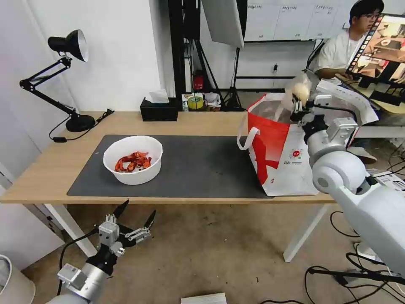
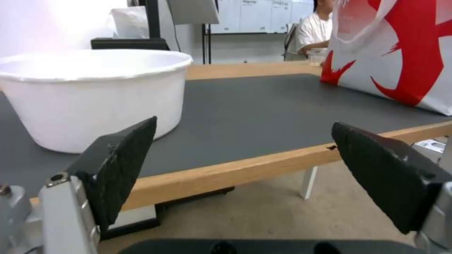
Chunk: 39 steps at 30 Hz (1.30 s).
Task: Pick up the trash from the table and place it into the takeout bag.
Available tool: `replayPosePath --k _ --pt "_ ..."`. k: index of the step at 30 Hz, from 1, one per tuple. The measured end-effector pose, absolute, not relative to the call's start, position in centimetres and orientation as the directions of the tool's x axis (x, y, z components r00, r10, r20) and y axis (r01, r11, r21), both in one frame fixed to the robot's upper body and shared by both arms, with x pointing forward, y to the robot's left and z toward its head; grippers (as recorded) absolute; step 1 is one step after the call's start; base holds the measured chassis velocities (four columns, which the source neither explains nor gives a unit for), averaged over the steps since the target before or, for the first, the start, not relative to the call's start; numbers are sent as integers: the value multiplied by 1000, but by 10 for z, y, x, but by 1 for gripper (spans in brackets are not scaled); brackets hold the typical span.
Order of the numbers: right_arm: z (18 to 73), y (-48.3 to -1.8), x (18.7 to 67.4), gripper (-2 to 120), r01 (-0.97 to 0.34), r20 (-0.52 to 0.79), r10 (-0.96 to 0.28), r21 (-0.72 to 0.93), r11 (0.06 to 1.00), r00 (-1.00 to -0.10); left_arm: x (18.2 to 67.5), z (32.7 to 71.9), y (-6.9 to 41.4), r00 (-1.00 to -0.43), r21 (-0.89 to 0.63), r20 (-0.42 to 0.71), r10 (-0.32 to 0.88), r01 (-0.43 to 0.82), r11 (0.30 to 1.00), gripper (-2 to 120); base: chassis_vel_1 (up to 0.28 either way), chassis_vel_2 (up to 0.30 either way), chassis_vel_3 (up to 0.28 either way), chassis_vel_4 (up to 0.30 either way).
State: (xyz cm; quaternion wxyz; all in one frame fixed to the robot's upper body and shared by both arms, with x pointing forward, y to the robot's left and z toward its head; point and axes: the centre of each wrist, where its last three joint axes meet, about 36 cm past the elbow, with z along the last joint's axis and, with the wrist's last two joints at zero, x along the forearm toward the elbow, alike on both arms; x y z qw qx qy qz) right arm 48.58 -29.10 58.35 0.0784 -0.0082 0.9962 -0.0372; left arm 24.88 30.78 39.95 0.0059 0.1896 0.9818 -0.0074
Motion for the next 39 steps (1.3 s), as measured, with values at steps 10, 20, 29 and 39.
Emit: replayPosePath --k 10,20,29,39 --pt "583 -290 483 53 -13 -137 -25 -85 996 -990 253 398 308 -927 -10 -15 376 376 927 100 0 0 0 0" --pt "579 -288 481 92 -19 -119 -29 -86 996 -992 254 396 307 -927 -13 -15 375 375 927 100 0 0 0 0" --pt "581 -288 479 100 -26 -121 -36 -87 996 -992 253 399 307 -927 -10 -20 375 375 927 100 0 0 0 0" --pt "600 -281 470 100 -78 -165 -83 -37 996 -983 247 405 307 -931 -6 -25 365 365 931 100 0 0 0 0"
